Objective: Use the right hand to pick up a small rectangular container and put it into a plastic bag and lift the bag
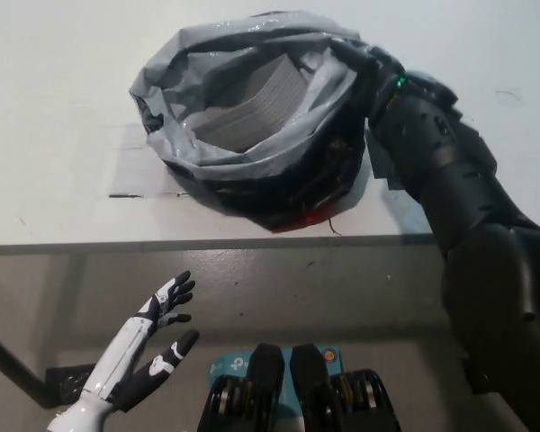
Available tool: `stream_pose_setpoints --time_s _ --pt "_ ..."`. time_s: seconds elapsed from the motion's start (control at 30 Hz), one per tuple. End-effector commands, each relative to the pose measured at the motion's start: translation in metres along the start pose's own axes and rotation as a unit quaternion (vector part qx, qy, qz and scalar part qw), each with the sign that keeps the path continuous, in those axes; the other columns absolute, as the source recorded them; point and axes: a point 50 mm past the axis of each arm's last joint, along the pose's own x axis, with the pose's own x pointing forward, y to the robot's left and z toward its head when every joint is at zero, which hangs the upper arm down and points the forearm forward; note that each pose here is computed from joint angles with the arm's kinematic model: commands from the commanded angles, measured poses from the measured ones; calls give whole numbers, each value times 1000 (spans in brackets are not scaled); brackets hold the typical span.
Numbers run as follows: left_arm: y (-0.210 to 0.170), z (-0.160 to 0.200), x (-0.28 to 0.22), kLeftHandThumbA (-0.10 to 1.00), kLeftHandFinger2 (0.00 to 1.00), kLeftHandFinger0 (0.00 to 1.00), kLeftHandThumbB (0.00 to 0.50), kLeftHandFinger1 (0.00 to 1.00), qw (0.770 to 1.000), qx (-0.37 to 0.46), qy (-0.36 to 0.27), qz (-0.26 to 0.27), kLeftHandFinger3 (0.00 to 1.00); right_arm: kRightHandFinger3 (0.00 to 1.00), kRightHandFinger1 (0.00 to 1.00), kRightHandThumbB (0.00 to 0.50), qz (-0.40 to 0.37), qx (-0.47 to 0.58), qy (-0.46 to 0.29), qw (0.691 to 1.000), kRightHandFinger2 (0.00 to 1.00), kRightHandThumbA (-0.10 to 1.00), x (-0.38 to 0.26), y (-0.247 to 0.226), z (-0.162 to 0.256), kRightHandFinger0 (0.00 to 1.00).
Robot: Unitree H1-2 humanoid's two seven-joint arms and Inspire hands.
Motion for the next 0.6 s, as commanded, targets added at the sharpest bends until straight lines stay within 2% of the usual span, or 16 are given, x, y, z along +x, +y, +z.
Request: stream_pose_setpoints --time_s 0.0,0.07,0.1,0.13,0.2,0.3,0.33,0.37,0.4,0.47,0.57 --pt "11 12 5 854 1000 843 234 936 999 20 -29 8 1000 684 154 156 83 -8 -70 994 667 -100 -25 79 75 0" --pt "11 13 5 855 1000 843 232 936 999 21 -28 8 1000 659 157 155 94 -13 -80 992 661 -100 -30 88 81 0" --pt "10 13 5 855 1000 843 230 936 999 20 -27 8 1000 809 128 148 112 -8 -89 990 628 -100 -38 105 92 0" --pt "10 13 5 852 1000 843 229 935 999 19 -26 8 1000 1000 108 140 126 -9 -92 988 607 -100 -47 122 101 0" --pt "9 12 4 840 1000 840 226 930 1000 14 -25 9 1000 1000 92 125 145 -21 -101 984 587 -100 -58 141 111 0" --pt "9 12 4 848 1000 840 227 931 1000 12 -25 8 1000 1000 71 132 163 -24 -114 980 575 -100 -71 165 123 0" --pt "9 11 5 854 1000 835 213 928 999 16 -29 5 1000 1000 108 134 174 -37 -134 975 643 -100 -86 186 136 0" --pt "9 11 5 854 1000 835 213 928 999 16 -29 5 1000 1000 108 134 174 -37 -134 975 643 -100 -86 186 136 0" --pt "9 11 5 855 1000 834 210 927 999 18 -31 4 1000 1000 142 129 183 -45 -146 971 723 -100 -96 200 145 0" --pt "9 11 6 856 1000 827 210 919 999 19 -32 5 1000 1000 204 115 195 -48 -154 967 803 -100 -109 216 156 0" --pt "9 11 5 855 1000 825 215 918 999 16 -31 6 1000 1000 243 85 213 -54 -175 960 831 -100 -131 238 177 0"
